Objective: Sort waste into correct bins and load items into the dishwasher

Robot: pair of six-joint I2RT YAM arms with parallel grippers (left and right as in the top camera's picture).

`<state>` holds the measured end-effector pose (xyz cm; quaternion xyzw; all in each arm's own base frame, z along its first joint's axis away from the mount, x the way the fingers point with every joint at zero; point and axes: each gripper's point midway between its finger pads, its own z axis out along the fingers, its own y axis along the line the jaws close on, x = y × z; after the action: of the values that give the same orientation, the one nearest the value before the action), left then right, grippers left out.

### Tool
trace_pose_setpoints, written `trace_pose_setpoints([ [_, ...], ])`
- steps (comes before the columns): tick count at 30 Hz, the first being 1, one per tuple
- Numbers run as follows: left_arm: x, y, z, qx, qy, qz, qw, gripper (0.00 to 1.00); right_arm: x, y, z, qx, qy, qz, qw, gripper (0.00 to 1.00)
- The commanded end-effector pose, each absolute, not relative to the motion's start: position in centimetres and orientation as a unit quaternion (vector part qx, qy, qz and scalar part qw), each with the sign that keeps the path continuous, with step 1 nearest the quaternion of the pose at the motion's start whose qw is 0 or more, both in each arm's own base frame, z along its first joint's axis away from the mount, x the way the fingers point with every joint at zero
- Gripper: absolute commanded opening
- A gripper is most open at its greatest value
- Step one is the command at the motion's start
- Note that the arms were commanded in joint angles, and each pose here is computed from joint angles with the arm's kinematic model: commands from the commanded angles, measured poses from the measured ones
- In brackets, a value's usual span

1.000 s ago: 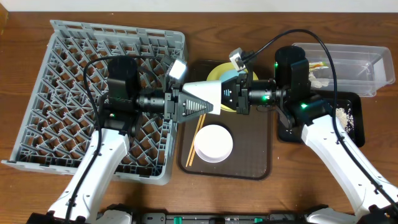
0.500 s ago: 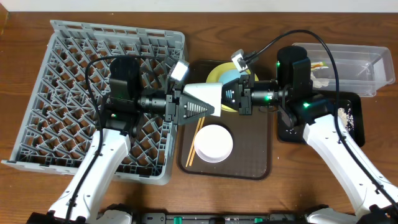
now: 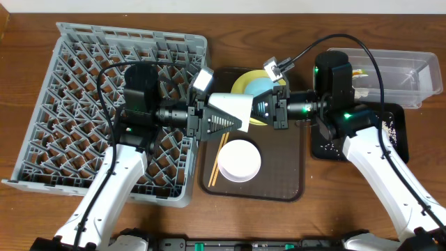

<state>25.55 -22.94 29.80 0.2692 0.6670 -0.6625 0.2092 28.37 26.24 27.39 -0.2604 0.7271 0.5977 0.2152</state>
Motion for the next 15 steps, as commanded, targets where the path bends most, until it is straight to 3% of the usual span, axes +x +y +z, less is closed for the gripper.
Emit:
trace_pose_setpoints([
  [1,27.15,-22.51,30.6,0.266,0.671,-0.642,0.26,0.81,26.91,26.47,27.05,-0.271,0.715,0.619,0.182,0.01],
  [15,27.17,-22.51,30.6,0.266,0.671,-0.642,0.26,0.89,26.9,26.45,27.04,-0.27,0.715,0.619,0.181,0.01],
])
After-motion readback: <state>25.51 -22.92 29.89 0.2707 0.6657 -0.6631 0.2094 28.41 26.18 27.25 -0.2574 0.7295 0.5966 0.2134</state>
